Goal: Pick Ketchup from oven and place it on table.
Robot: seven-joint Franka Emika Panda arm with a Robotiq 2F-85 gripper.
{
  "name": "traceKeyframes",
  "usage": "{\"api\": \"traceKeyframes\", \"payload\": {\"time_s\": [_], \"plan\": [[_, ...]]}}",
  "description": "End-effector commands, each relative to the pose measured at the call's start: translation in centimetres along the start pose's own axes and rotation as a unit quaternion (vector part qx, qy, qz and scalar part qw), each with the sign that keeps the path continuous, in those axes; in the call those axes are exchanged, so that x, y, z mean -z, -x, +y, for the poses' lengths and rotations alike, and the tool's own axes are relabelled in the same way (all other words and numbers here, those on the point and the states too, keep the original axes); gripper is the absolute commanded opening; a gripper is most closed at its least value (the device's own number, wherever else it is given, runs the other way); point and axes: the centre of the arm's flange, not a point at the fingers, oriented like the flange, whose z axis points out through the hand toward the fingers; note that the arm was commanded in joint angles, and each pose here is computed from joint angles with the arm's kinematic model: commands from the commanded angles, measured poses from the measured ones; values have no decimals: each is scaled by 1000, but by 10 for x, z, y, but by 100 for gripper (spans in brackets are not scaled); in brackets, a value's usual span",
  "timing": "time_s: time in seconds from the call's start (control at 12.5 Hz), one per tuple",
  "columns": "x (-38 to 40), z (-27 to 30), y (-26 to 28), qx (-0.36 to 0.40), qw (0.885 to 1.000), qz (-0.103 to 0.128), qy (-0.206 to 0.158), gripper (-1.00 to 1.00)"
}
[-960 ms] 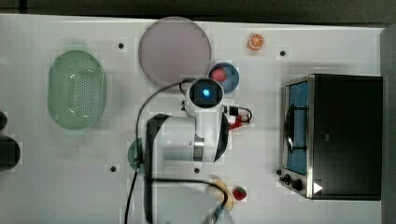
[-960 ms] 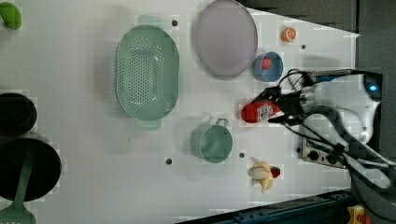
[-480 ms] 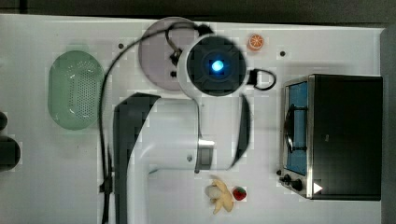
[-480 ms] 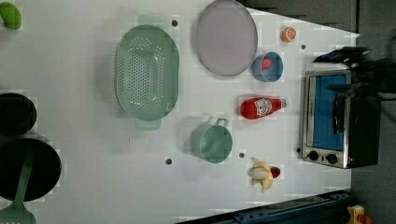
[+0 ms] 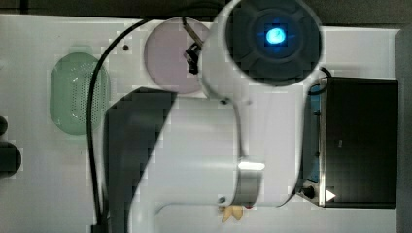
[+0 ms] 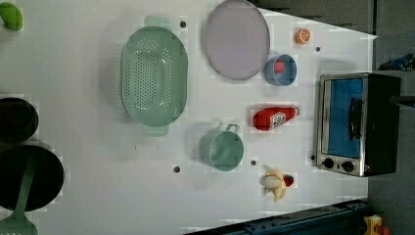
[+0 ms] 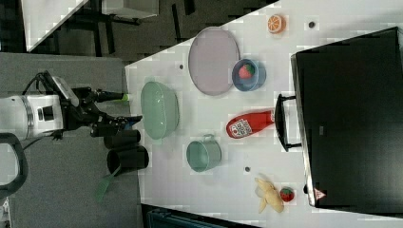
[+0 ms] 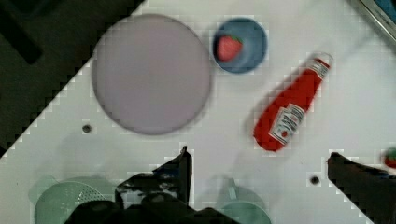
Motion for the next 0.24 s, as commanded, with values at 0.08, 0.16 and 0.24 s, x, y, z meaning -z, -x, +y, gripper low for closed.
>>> {"api": "traceKeyframes", "payload": {"time_s": [0.08, 0.16, 0.24], "plan": [[3, -5, -5, -2, 999, -18, 29, 100], [9, -1, -4, -4, 999, -27, 38, 100], [15, 3, -4, -6, 999, -32, 42, 100]]}}
